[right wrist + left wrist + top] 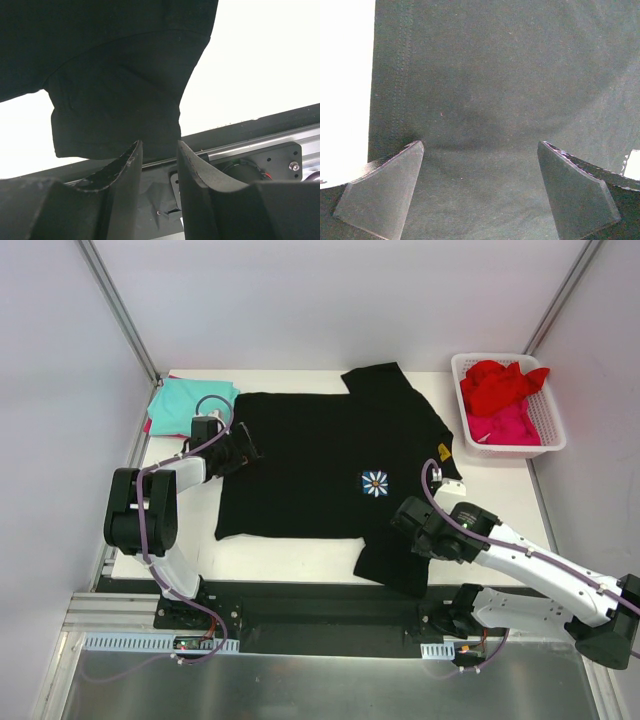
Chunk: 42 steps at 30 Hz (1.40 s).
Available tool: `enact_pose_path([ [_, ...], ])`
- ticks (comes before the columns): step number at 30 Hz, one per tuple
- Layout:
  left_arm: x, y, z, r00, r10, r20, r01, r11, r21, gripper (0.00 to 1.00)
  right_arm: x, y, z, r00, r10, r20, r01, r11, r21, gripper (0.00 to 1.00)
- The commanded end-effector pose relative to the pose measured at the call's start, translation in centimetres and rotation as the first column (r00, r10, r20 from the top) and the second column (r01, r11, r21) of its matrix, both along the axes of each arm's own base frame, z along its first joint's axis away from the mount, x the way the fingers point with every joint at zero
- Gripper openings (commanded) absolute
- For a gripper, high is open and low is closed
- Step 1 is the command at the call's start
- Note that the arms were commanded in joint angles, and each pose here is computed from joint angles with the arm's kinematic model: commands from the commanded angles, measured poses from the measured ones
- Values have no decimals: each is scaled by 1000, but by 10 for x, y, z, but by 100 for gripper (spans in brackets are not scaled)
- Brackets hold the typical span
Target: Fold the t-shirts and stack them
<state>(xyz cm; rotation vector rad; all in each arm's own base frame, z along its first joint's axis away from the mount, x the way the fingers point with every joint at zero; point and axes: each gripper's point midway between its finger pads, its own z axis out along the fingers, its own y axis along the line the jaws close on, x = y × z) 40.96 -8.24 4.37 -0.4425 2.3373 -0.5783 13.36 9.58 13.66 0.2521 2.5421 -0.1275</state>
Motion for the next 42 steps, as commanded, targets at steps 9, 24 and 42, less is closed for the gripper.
enact_pose_path([
  [9, 4, 19, 1, 1000, 20, -4, -20, 999, 41, 99, -10, -15, 7, 999, -27, -19, 27, 999, -18, 37],
  [24, 22, -19, 94, 987, -44, 156, 34, 997, 65, 99, -9, -11, 3, 999, -18, -34, 17, 999, -29, 37],
  [42, 43, -101, 27, 979, -204, 16, 204, 979, 32, 99, -13, -21, -3, 998, -37, -45, 34, 998, -61, 37],
])
